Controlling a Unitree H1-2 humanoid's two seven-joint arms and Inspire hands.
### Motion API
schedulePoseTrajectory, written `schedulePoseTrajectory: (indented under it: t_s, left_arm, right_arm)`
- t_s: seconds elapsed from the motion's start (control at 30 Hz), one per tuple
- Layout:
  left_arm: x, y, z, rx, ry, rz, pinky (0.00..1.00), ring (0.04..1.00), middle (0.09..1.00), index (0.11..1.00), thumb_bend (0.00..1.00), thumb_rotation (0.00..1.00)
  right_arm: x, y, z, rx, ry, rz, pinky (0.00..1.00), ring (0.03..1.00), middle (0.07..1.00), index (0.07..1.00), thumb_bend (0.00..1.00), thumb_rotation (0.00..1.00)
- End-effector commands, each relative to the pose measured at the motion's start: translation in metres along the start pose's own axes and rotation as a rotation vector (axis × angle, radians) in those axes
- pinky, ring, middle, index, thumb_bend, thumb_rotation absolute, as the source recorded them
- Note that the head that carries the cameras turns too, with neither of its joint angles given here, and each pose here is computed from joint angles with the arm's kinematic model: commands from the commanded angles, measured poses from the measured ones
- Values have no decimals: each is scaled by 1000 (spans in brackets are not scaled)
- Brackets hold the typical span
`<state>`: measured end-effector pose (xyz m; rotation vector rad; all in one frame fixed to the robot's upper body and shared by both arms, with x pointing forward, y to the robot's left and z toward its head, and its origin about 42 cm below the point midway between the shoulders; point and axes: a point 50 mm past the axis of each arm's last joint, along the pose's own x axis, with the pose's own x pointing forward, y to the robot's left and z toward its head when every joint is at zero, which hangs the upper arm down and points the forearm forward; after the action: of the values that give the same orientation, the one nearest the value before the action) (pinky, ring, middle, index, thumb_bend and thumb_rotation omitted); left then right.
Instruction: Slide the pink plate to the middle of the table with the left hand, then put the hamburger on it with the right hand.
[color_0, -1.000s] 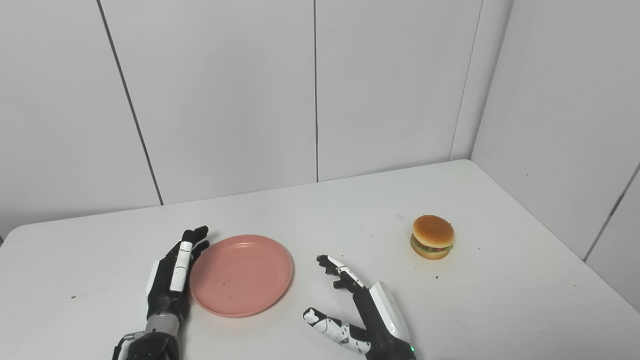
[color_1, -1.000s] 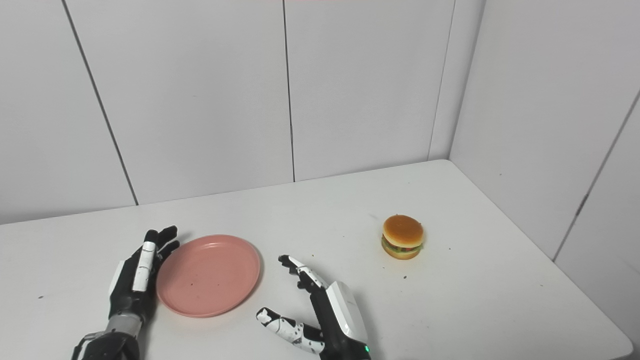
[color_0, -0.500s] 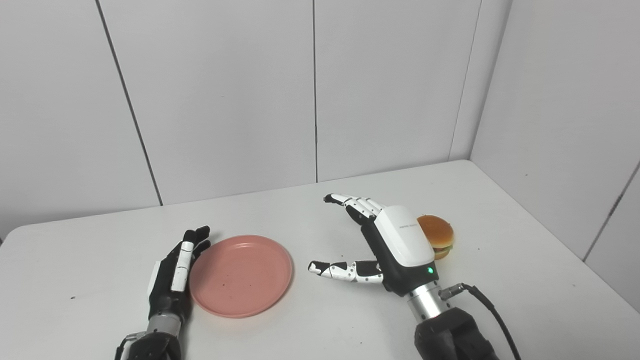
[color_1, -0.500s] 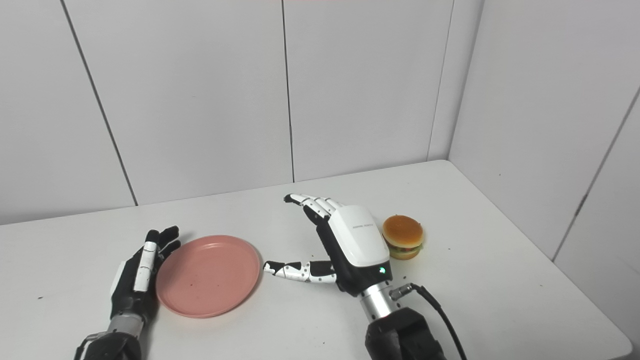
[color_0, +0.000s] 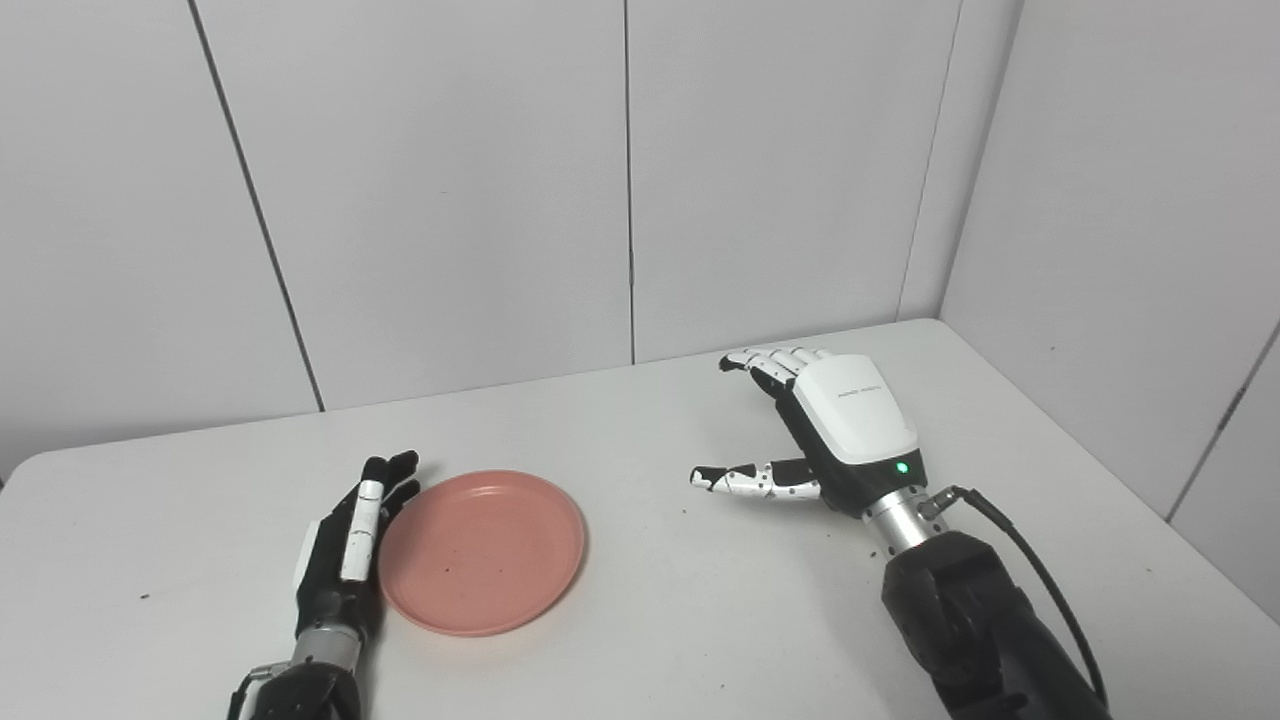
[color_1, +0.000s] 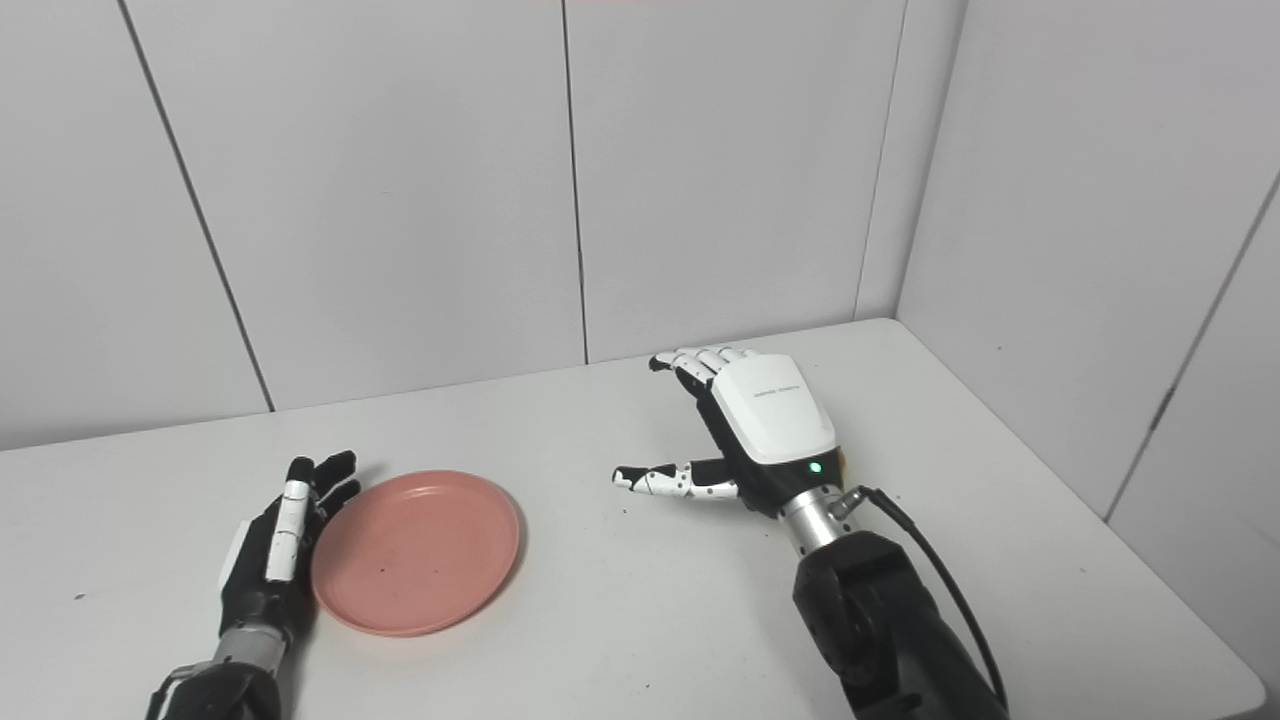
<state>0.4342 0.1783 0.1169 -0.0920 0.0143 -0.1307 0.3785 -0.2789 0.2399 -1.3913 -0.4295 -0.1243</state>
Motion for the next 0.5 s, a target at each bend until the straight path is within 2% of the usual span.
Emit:
schedulePoseTrajectory:
  t_s: [0.0,0.47]
  left_arm:
    - [8,-6,15,3,-34,-30,960,866,861,717,822,877]
    - [9,-7,16,12,-33,-34,950,869,864,710,827,871]
  right_arm:
    - [18,-21,-7,-35,-2,-82,756,759,762,726,766,782]
    - [21,8,-54,-133,106,-3,764,779,769,717,763,792]
